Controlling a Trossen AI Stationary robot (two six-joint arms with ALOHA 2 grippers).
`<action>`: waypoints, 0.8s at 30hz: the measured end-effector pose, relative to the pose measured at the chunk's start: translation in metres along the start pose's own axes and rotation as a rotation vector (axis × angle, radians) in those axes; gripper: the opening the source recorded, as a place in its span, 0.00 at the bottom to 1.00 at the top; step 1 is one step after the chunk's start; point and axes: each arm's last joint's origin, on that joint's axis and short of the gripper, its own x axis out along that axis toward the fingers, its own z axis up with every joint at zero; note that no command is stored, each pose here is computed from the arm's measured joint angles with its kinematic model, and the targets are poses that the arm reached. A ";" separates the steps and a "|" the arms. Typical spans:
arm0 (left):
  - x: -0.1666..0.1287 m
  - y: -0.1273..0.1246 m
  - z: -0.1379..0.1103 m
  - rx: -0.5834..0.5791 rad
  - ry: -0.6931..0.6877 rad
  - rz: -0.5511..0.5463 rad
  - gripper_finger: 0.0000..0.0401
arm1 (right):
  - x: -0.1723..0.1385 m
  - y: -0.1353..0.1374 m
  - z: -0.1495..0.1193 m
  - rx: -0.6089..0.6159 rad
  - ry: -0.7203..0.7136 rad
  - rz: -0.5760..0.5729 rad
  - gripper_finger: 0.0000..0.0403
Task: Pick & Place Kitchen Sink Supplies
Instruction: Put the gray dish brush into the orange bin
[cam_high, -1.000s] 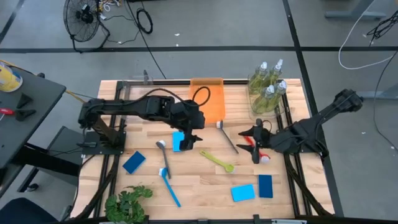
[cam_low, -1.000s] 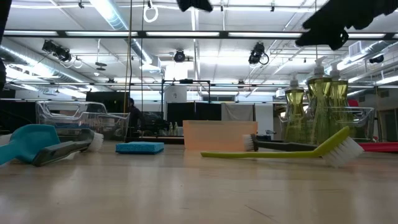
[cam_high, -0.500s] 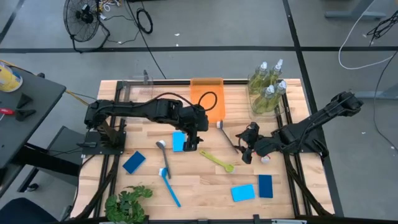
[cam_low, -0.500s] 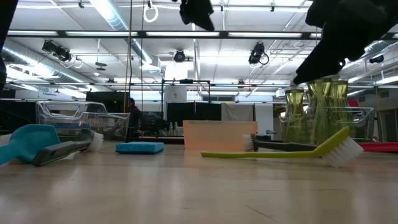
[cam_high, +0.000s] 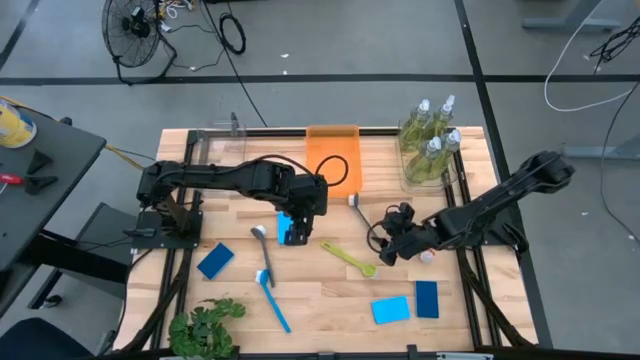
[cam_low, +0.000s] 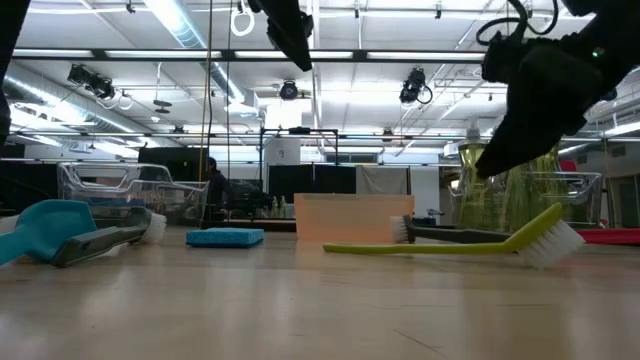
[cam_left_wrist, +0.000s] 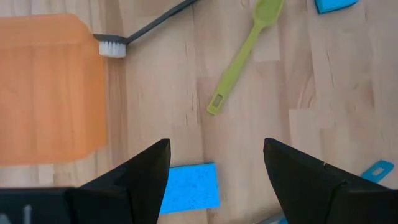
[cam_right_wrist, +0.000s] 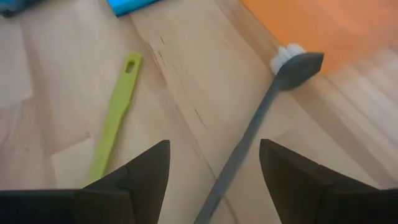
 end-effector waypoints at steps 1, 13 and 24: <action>0.000 0.000 0.000 0.010 -0.001 0.001 0.66 | 0.002 0.001 -0.001 0.001 0.006 -0.005 0.62; 0.000 0.008 0.004 0.002 -0.042 0.083 0.66 | 0.033 0.002 -0.018 0.016 0.086 -0.113 0.60; 0.000 0.008 0.004 -0.002 -0.043 0.083 0.66 | 0.056 -0.003 -0.019 0.065 0.152 -0.117 0.55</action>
